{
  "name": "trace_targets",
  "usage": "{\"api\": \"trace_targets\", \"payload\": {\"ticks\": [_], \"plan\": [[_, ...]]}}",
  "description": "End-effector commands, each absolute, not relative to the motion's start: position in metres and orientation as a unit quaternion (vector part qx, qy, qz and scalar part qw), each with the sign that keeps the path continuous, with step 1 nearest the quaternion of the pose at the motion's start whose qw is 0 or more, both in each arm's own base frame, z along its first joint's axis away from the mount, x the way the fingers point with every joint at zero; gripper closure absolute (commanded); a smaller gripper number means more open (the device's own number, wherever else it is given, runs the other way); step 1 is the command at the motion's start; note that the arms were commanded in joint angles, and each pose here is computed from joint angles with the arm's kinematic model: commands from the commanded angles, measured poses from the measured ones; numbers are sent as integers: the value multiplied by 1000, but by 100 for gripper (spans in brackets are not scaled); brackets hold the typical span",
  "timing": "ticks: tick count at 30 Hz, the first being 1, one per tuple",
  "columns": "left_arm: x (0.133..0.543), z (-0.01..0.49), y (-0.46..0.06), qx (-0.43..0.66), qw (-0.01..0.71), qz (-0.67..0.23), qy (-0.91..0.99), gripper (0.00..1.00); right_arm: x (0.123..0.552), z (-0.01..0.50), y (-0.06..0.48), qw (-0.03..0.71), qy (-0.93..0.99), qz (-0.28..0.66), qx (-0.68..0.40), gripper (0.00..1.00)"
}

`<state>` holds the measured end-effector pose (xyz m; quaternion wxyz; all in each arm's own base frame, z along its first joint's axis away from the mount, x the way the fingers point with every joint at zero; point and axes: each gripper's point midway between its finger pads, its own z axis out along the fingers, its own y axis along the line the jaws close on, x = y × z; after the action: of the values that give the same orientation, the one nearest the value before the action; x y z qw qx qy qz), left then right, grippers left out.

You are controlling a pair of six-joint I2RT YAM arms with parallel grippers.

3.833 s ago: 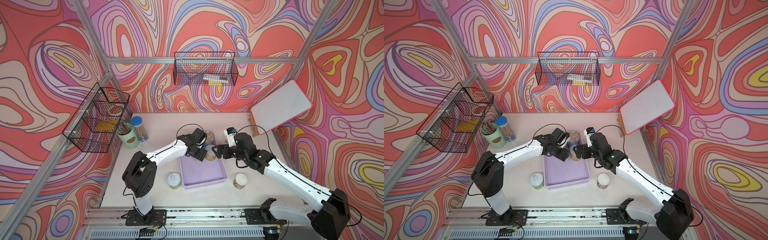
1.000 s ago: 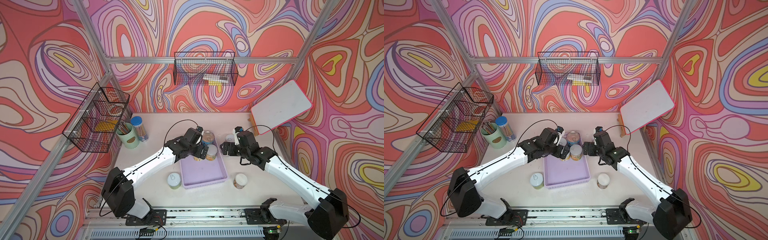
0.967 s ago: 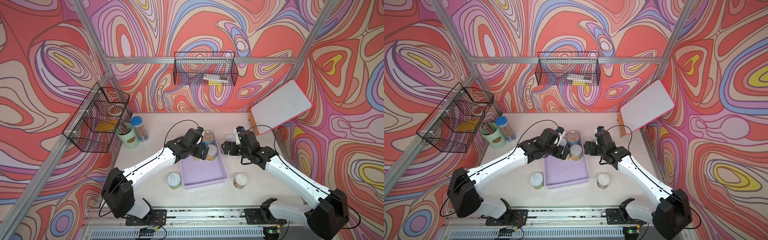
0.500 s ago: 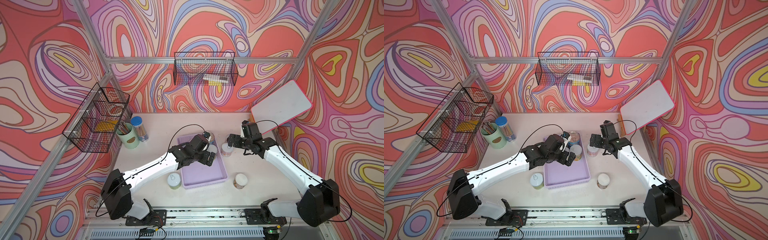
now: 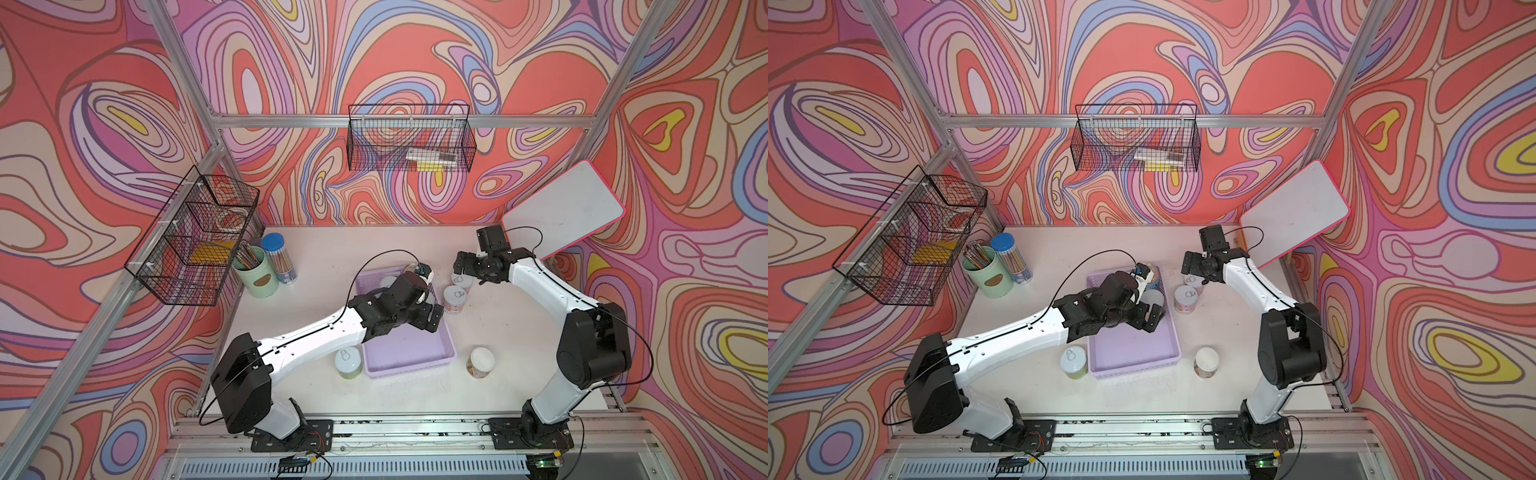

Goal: Put the canned food in the basket
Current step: Pick up the canned food from the center of the board.

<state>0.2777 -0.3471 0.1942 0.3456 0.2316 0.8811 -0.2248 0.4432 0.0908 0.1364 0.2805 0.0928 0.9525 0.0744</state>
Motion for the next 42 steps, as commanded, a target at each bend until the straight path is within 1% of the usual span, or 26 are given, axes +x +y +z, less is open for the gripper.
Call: {"api": "trace_targets", "payload": {"ticks": [1,8,15,27,35,38,42], "plan": [[286,209,-361,221,362,-247,872,1,453,123,85,259,960,54,89,2],[292,207,-374,212,361,-266,868,1,476,101,87,235,968,42,79,2],[303,208,-380,200,364,-266,870,1,486,85,89,211,974,32,70,2],[336,221,-358,151,367,-278,875,1,473,65,89,163,986,16,45,2],[336,209,-343,141,357,-263,885,1,466,59,92,141,990,-2,22,2],[335,206,-340,139,354,-261,887,1,464,59,94,137,990,-14,15,4],[334,203,-339,140,351,-257,889,1,465,60,94,138,990,-20,12,8]]}}
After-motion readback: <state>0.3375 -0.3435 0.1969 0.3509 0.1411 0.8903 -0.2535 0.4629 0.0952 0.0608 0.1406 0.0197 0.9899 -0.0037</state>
